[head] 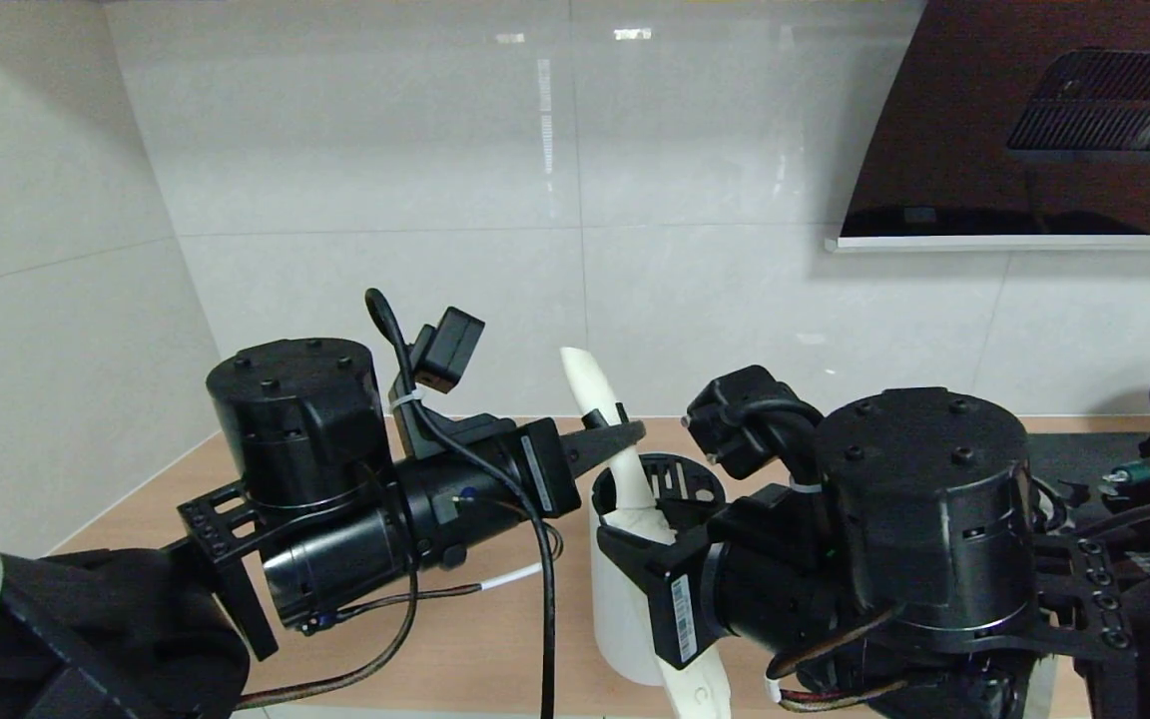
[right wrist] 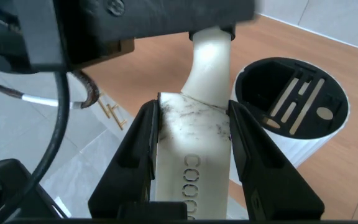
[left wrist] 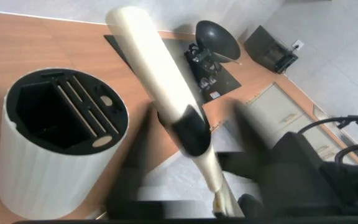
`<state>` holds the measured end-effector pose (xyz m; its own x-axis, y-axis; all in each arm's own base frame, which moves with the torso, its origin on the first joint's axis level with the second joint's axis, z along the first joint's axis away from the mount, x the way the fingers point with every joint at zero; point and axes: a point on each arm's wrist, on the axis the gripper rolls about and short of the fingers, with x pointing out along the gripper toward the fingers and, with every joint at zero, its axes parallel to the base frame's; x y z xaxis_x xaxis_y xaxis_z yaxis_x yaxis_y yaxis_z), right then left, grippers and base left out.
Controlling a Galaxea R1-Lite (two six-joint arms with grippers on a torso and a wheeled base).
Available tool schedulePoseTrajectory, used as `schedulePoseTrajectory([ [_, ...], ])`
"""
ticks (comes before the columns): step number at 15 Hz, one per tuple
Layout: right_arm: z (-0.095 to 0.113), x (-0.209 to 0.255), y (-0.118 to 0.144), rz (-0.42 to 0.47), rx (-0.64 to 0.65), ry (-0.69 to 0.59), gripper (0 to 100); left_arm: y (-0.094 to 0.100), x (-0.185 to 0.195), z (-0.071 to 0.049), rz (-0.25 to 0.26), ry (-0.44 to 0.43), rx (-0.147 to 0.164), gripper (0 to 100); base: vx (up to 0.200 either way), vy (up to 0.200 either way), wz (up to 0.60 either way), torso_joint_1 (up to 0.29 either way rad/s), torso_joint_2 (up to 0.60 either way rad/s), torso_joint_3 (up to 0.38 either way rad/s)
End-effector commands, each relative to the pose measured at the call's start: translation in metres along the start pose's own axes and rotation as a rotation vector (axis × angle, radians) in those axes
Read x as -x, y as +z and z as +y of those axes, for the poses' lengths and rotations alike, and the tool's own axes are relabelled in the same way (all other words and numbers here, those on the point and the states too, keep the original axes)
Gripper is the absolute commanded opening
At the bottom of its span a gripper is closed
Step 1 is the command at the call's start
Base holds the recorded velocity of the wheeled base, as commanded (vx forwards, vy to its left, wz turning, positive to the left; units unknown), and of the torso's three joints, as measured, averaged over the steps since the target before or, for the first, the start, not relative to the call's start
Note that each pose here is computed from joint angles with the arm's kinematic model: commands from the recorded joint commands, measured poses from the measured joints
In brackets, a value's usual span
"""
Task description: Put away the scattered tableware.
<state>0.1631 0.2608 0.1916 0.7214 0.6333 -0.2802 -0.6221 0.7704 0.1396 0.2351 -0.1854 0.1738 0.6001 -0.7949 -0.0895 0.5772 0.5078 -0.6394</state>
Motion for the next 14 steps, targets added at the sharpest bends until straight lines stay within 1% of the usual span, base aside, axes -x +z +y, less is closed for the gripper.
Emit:
schedulePoseTrajectory([
  [1,0.000,0.002,0.003,-0.013,-0.004,0.003,0,-0.002,0.000,-0.001,0.007,-0.001,0.001,0,0.000,0.000,0.00,0.000,0.00,0.000],
  [6,-0.001,0.004,0.002,-0.012,-0.004,0.001,0,0.000,0.000,-0.002,-0.002,-0.002,-0.003,0,0.000,0.000,0.00,0.000,0.00,0.000],
  [8,-0.001,0.004,0.003,-0.013,-0.004,0.001,0,0.001,0.002,-0.005,-0.005,-0.009,-0.005,0,0.000,0.000,0.00,0.000,0.00,0.000],
  [9,-0.001,0.004,0.003,-0.016,-0.007,0.002,100,0.001,0.002,-0.008,-0.009,-0.016,-0.007,0,0.000,0.000,0.00,0.000,0.00,0.000],
  [10,-0.001,0.004,0.003,-0.016,-0.007,0.002,100,0.002,0.003,-0.008,-0.012,-0.018,-0.008,0,0.000,0.000,0.00,0.000,0.00,0.000],
  [12,-0.002,0.008,0.005,-0.024,-0.009,0.006,100,0.010,0.005,-0.015,-0.054,-0.016,-0.016,0,0.000,0.000,0.00,0.000,0.00,0.000],
  [13,-0.002,0.010,0.006,-0.030,-0.011,0.007,100,0.012,0.006,-0.016,-0.062,-0.012,-0.018,0,0.000,0.000,0.00,0.000,0.00,0.000],
  [14,-0.002,0.013,0.009,-0.040,-0.014,0.010,100,0.017,0.009,-0.021,-0.065,-0.007,-0.018,0,0.000,0.000,0.00,0.000,0.00,0.000],
])
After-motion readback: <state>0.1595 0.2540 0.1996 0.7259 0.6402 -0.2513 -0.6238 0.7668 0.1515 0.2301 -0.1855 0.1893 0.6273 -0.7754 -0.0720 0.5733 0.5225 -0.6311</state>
